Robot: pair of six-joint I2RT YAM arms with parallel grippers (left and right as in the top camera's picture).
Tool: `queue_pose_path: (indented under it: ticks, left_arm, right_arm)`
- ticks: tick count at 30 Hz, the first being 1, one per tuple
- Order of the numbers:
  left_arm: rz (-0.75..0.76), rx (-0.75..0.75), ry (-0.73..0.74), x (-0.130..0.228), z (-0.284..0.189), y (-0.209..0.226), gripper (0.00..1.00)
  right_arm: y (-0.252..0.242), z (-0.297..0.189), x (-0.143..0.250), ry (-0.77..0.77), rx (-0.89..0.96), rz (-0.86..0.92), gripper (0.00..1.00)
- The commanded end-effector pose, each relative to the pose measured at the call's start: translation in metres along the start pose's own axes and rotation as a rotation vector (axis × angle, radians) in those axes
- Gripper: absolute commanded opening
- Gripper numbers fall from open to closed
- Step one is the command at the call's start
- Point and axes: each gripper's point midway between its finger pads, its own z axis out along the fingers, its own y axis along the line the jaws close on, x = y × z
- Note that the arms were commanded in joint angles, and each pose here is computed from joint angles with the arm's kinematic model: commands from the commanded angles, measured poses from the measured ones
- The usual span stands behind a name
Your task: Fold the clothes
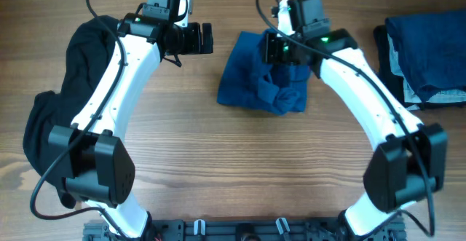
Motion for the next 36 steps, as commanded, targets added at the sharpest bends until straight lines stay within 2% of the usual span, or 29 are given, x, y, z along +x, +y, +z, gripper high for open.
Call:
queue_pose_path:
  ticks: [1, 2, 3, 4, 8, 12, 15, 17, 24, 26, 29, 33, 36]
  left_arm:
    - [-0.001, -0.006, -0.021, -0.004, -0.007, 0.001, 1.00]
    - [-0.001, -0.006, -0.021, -0.004, -0.007, 0.001, 1.00]
    - [-0.001, -0.006, -0.021, -0.004, -0.007, 0.001, 1.00]
    - [-0.001, -0.006, -0.020, -0.004, -0.007, 0.001, 1.00]
    - [-0.001, -0.006, -0.021, -0.004, -0.007, 0.001, 1.00]
    - [-0.001, -0.006, -0.021, -0.004, -0.007, 0.001, 1.00]
    - [-0.001, -0.006, -0.021, -0.005, -0.007, 0.001, 1.00]
    - [-0.001, -0.006, -0.022, -0.005, -0.007, 0.001, 1.00]
    - [-0.001, -0.006, -0.021, -0.004, -0.007, 0.001, 1.00]
    - [-0.001, -0.006, -0.020, -0.004, -0.007, 0.001, 1.00]
    - [-0.001, -0.006, -0.020, -0.004, -0.007, 0.001, 1.00]
    - [-0.001, -0.006, -0.021, -0.004, -0.007, 0.001, 1.00]
    - [-0.001, -0.006, -0.021, -0.004, -0.007, 0.001, 1.00]
  right_arm:
    - [-0.006, 0.028, 0.003, 0.027, 0.020, 0.024, 0.21]
    - [-0.009, 0.035, 0.006, 0.041, 0.026, 0.028, 0.34]
    - [-0.012, 0.039, 0.010, 0.055, 0.031, 0.032, 0.42]
    - [-0.015, 0.042, 0.014, 0.072, 0.038, 0.029, 0.44]
    - [-0.032, 0.039, 0.023, 0.110, 0.098, 0.029, 0.46]
    - [-0.031, 0.036, 0.029, 0.141, 0.080, 0.018, 0.49]
    - [-0.012, 0.029, 0.031, 0.163, -0.021, -0.074, 0.57]
    - [-0.007, 0.026, 0.034, 0.184, -0.051, -0.151, 0.59]
    - [-0.009, 0.030, 0.040, 0.198, -0.022, -0.353, 0.67]
    - [-0.014, 0.029, 0.039, 0.196, 0.004, -0.329, 0.75]
    - [-0.023, 0.017, 0.027, 0.162, 0.017, -0.230, 0.80]
    - [-0.024, -0.016, 0.012, 0.109, -0.046, -0.138, 0.80]
    - [-0.035, -0.021, 0.013, 0.117, -0.027, -0.055, 0.80]
